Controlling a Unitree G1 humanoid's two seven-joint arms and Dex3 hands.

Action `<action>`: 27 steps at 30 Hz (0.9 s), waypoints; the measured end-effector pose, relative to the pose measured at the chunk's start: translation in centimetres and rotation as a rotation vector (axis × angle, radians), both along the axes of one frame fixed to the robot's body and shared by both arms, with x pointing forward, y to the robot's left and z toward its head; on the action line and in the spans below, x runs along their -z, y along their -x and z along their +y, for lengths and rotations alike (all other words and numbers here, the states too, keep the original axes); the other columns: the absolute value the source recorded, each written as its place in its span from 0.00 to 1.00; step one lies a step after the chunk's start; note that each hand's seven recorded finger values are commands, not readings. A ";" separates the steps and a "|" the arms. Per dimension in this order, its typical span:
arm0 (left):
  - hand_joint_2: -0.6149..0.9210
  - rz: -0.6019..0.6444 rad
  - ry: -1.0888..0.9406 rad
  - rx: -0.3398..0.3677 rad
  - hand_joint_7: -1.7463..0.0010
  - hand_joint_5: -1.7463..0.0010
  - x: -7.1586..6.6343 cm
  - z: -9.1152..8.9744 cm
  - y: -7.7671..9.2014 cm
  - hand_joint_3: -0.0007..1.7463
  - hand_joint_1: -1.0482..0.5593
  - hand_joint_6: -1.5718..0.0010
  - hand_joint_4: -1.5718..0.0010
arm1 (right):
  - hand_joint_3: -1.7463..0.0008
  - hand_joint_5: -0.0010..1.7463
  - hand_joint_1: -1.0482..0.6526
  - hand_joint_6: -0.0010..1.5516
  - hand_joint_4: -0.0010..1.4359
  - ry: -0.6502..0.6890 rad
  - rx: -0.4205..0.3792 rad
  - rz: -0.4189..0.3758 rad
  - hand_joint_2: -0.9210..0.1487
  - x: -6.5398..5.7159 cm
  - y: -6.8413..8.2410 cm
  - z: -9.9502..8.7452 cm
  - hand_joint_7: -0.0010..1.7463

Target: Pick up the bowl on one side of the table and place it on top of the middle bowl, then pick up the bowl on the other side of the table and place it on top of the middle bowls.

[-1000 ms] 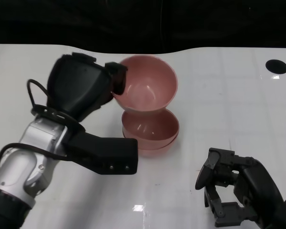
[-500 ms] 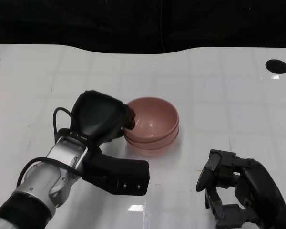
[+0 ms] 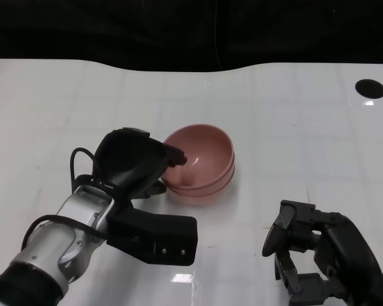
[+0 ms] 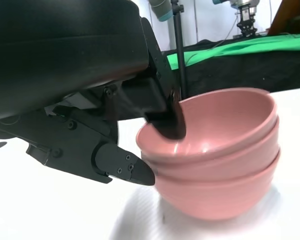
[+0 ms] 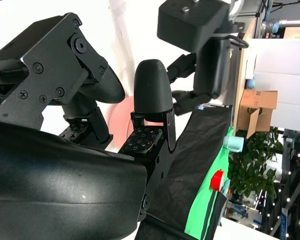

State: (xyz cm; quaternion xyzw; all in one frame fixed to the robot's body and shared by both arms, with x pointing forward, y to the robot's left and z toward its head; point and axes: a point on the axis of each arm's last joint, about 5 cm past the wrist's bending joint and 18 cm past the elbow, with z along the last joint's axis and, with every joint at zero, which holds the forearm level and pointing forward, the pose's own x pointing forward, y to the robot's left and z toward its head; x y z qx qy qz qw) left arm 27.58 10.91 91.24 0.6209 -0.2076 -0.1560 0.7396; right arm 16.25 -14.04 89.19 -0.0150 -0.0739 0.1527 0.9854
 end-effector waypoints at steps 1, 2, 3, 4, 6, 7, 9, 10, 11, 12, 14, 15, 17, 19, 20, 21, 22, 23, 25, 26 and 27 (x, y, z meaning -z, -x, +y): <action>1.00 -0.001 0.018 0.002 1.00 0.72 -0.3 0.0 0.1 0.03 0.35 0.79 0.93 | 0.13 1.00 0.59 0.53 0.60 0.000 0.000 0.000 0.56 0.0 0.0 0.0 0.80; 1.00 -0.006 0.035 0.002 1.00 0.72 -0.5 0.0 0.3 0.03 0.32 0.82 0.97 | 0.13 1.00 0.59 0.54 0.60 0.000 0.000 0.000 0.56 0.0 0.0 0.0 0.80; 1.00 -0.015 0.045 0.004 1.00 0.72 -0.7 0.1 0.4 0.03 0.31 0.84 0.99 | 0.13 1.00 0.59 0.54 0.60 0.000 0.000 0.001 0.56 0.0 0.0 0.0 0.80; 1.00 -0.023 0.053 0.006 1.00 0.73 -0.9 0.1 0.5 0.04 0.30 0.84 0.99 | 0.13 1.00 0.59 0.54 0.60 0.000 0.001 0.001 0.56 0.0 0.0 0.0 0.80; 1.00 -0.032 0.059 0.002 1.00 0.77 -1.3 0.2 0.6 0.06 0.28 0.87 1.00 | 0.12 1.00 0.59 0.53 0.60 0.000 0.000 0.001 0.56 0.0 0.0 0.0 0.81; 1.00 -0.032 0.061 -0.001 1.00 0.78 -1.5 0.3 0.8 0.07 0.27 0.88 1.00 | 0.12 1.00 0.59 0.53 0.61 0.000 0.000 0.002 0.56 0.0 0.0 0.0 0.81; 1.00 -0.027 0.064 -0.005 1.00 0.81 -1.8 0.5 1.1 0.08 0.25 0.90 1.00 | 0.12 1.00 0.59 0.53 0.61 0.000 0.001 0.002 0.56 0.0 0.0 0.0 0.81; 1.00 -0.024 0.064 -0.005 1.00 0.82 -2.0 0.5 1.2 0.08 0.24 0.90 1.00 | 0.12 1.00 0.59 0.53 0.61 0.000 0.000 0.002 0.56 0.0 0.0 0.0 0.81; 1.00 -0.023 0.065 -0.006 1.00 0.82 -2.1 0.6 1.4 0.09 0.23 0.90 1.00 | 0.12 1.00 0.59 0.53 0.60 0.000 0.000 0.002 0.56 0.0 0.0 0.0 0.81; 1.00 -0.021 0.066 -0.007 1.00 0.83 -2.3 0.7 1.5 0.09 0.22 0.91 1.00 | 0.12 1.00 0.59 0.53 0.60 0.001 0.000 0.002 0.56 0.0 0.0 0.0 0.80; 1.00 -0.019 0.066 -0.016 1.00 0.83 -2.5 1.0 1.6 0.09 0.22 0.91 1.00 | 0.13 1.00 0.59 0.53 0.61 0.001 0.001 0.002 0.56 0.0 0.0 0.0 0.80; 1.00 -0.018 0.064 -0.019 1.00 0.83 -2.6 1.1 1.7 0.09 0.21 0.91 1.00 | 0.13 1.00 0.59 0.53 0.61 0.001 0.001 0.002 0.56 0.0 0.0 0.0 0.80; 1.00 -0.020 0.068 -0.027 1.00 0.83 -2.9 1.4 1.8 0.09 0.20 0.91 1.00 | 0.13 0.99 0.59 0.53 0.60 0.001 -0.001 0.000 0.56 0.0 0.0 0.0 0.80; 1.00 -0.026 0.091 -0.030 1.00 0.83 -3.5 2.1 2.6 0.09 0.20 0.91 1.00 | 0.13 0.99 0.59 0.53 0.61 0.002 0.001 -0.001 0.56 0.0 0.0 0.0 0.80; 1.00 -0.033 0.105 -0.034 1.00 0.82 -3.8 2.6 3.0 0.09 0.19 0.91 1.00 | 0.13 0.99 0.59 0.54 0.61 0.002 0.002 -0.003 0.56 0.0 0.0 -0.1 0.80; 1.00 -0.043 0.109 -0.037 1.00 0.82 -4.1 3.0 3.5 0.09 0.19 0.91 1.00 | 0.13 0.99 0.59 0.54 0.61 0.003 0.004 -0.002 0.56 0.0 0.1 -0.1 0.80; 1.00 -0.045 0.113 -0.040 1.00 0.82 -4.3 3.4 3.8 0.10 0.19 0.91 1.00 | 0.13 0.99 0.59 0.54 0.60 0.004 0.005 -0.003 0.56 0.0 0.1 -0.1 0.80; 1.00 -0.042 0.125 -0.047 1.00 0.83 -4.5 3.7 4.2 0.10 0.19 0.91 1.00 | 0.13 0.99 0.60 0.54 0.60 0.005 0.006 -0.005 0.56 0.0 0.1 -0.1 0.80; 1.00 -0.038 0.139 -0.057 1.00 0.83 -4.7 4.3 4.8 0.10 0.19 0.92 1.00 | 0.13 0.99 0.60 0.54 0.60 0.005 0.006 -0.006 0.56 0.0 0.0 -0.1 0.80; 1.00 -0.039 0.144 -0.063 1.00 0.83 -4.8 4.6 5.1 0.10 0.19 0.92 1.00 | 0.13 0.99 0.60 0.54 0.60 0.005 0.006 -0.008 0.56 -0.1 0.0 -0.1 0.80; 1.00 -0.036 0.147 -0.067 1.00 0.83 -4.8 4.7 5.3 0.09 0.19 0.92 1.00 | 0.13 0.98 0.60 0.54 0.60 0.005 0.006 -0.009 0.56 -0.1 0.0 -0.1 0.80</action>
